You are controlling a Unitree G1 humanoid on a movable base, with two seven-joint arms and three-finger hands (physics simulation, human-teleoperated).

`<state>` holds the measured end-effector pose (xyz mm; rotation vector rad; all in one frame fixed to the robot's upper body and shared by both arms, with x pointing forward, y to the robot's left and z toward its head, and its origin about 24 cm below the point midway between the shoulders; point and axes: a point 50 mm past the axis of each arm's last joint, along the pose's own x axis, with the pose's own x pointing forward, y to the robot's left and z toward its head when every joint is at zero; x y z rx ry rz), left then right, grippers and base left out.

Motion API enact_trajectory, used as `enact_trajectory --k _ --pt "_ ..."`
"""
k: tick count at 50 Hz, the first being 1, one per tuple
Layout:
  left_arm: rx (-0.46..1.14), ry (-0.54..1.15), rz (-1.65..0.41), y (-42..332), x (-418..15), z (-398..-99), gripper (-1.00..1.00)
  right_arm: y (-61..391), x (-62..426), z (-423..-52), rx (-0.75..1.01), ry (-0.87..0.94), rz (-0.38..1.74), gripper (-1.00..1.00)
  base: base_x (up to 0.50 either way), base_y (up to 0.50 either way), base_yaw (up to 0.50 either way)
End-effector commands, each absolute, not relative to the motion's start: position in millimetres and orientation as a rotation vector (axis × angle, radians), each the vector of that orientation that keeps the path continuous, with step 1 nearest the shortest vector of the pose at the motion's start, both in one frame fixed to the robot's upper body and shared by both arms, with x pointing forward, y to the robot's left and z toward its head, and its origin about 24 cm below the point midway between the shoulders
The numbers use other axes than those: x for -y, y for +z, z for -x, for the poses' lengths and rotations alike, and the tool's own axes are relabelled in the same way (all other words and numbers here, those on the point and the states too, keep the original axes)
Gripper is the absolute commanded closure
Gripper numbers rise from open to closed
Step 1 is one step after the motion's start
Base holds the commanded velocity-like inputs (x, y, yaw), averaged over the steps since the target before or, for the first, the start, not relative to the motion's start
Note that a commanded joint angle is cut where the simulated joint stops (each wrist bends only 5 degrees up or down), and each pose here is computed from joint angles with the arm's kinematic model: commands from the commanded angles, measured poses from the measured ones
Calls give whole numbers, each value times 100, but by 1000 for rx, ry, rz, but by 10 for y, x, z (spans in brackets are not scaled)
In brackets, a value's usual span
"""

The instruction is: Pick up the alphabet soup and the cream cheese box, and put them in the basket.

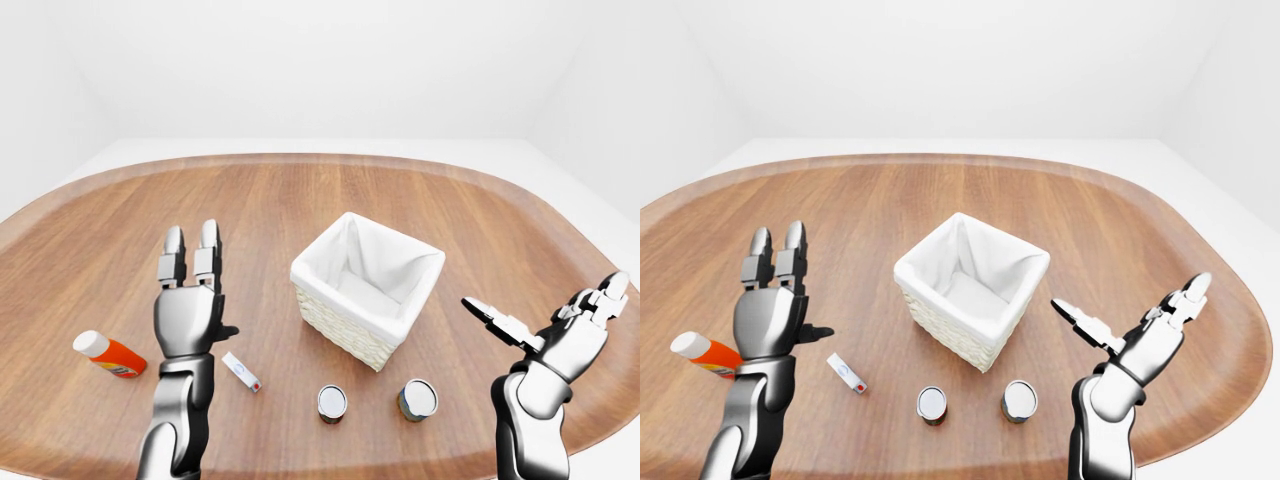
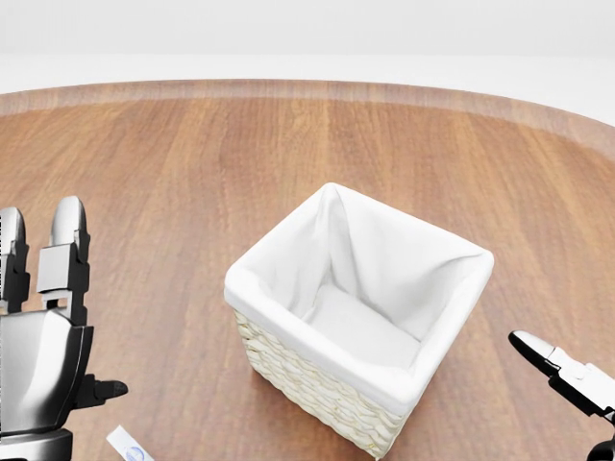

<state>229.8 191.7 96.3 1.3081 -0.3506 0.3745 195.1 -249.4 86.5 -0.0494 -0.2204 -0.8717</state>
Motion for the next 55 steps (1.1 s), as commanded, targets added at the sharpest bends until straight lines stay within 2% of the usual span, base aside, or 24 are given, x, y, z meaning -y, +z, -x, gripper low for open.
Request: enact_trajectory --k 1,6,41,50,55 --pt "369 376 -1398 936 -1891 -2296 -100 868 2494 -1949 221 -873 59 -100 0 0 0" --pt "373 374 -1425 887 -1885 -2288 -100 823 2492 -1967 178 -870 64 -100 0 0 0" --pt "372 374 -1418 900 -1883 -2284 -100 802 2487 -1993 180 -862 78 -100 0 0 0" --pt "334 354 -1442 838 -1924 -2220 -100 811 2483 -2000 199 -858 114 -100 0 0 0" --pt "324 350 -1437 896 -1889 -2050 -100 821 2476 -1992 208 -856 133 -100 0 0 0"
